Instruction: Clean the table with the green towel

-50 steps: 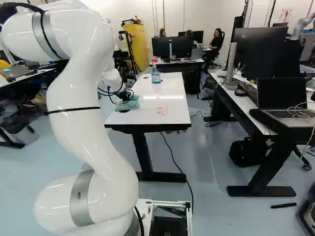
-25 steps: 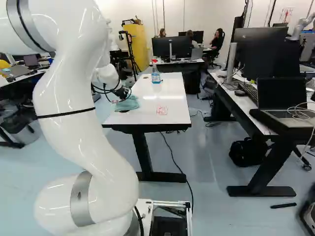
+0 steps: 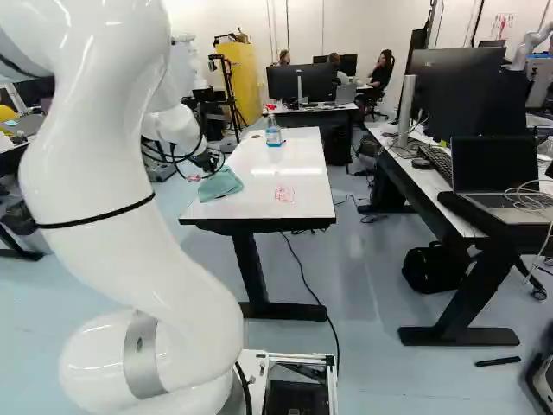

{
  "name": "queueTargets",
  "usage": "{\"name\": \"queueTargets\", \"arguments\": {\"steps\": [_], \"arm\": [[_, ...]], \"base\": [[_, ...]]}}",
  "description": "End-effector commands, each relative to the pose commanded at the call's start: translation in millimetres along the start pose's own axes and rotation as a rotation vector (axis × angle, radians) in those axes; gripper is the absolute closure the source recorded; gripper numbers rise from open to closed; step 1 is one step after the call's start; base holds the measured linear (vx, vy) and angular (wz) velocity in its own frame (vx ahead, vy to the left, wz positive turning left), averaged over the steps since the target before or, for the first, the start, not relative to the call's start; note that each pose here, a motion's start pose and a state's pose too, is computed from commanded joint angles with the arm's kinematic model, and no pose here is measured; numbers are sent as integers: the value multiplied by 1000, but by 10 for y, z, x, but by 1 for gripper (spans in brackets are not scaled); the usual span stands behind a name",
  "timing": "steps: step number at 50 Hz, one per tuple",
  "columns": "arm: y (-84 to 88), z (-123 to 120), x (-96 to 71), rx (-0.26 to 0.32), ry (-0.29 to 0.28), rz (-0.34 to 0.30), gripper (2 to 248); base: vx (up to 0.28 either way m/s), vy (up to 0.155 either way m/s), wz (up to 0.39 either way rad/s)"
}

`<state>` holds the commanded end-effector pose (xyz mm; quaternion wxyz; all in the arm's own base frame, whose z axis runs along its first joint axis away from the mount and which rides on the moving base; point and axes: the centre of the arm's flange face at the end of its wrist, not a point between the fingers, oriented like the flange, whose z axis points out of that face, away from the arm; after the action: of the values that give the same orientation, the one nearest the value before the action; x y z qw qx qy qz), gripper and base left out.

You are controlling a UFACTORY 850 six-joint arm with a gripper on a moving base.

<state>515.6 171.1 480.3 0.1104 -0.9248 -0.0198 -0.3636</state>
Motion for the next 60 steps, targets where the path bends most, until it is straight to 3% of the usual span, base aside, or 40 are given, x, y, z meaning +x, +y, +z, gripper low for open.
{"name": "queueTargets", "arguments": {"steps": [39, 51, 60], "arm": [[7, -542, -558, 17, -20, -23, 230], [6, -569, -547, 19, -15, -22, 230], [42, -593, -426, 14, 7, -12, 230]], "base": [[0, 0, 0], [0, 0, 0], [0, 0, 0]]}}
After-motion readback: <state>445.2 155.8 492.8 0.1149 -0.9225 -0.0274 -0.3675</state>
